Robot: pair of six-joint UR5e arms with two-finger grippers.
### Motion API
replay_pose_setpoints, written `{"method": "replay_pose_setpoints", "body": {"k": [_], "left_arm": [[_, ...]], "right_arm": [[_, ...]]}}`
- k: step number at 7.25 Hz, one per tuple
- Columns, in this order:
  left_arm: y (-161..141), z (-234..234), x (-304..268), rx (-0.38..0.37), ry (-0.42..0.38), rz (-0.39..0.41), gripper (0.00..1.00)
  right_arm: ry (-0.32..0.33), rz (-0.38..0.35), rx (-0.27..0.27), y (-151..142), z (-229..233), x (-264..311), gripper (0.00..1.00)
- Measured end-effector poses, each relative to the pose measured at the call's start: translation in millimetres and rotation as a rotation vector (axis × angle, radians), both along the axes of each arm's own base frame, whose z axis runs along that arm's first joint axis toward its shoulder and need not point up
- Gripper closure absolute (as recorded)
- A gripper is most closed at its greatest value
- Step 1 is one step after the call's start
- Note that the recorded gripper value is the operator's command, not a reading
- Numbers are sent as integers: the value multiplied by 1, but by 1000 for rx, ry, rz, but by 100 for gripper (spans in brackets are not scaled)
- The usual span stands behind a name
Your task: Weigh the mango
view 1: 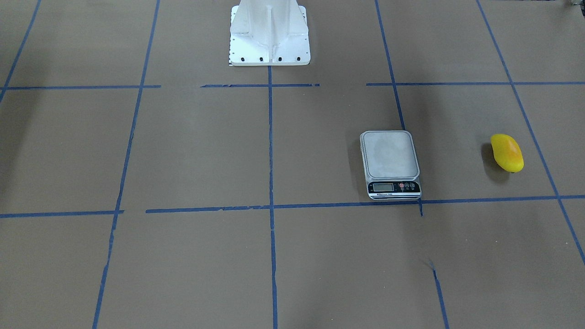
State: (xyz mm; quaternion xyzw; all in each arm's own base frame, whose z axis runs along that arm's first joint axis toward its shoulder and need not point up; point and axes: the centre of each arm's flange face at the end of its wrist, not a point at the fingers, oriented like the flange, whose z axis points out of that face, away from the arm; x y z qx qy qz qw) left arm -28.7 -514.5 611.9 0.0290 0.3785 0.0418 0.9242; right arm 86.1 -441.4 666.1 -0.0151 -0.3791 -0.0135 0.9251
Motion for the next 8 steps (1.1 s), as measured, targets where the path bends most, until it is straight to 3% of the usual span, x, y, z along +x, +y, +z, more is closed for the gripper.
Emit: {"method": "replay_pose_setpoints", "body": {"k": [2, 4, 8], "left_arm": [[-3, -21, 80, -27, 54, -35, 0], [7, -14, 144, -43, 49, -58, 0], [23, 14, 192, -59, 42, -52, 0]], "right_arm": [[0, 0, 0, 0, 0, 0, 0], [0, 0, 0, 0, 0, 0, 0], [0, 0, 0, 0, 0, 0, 0]]}}
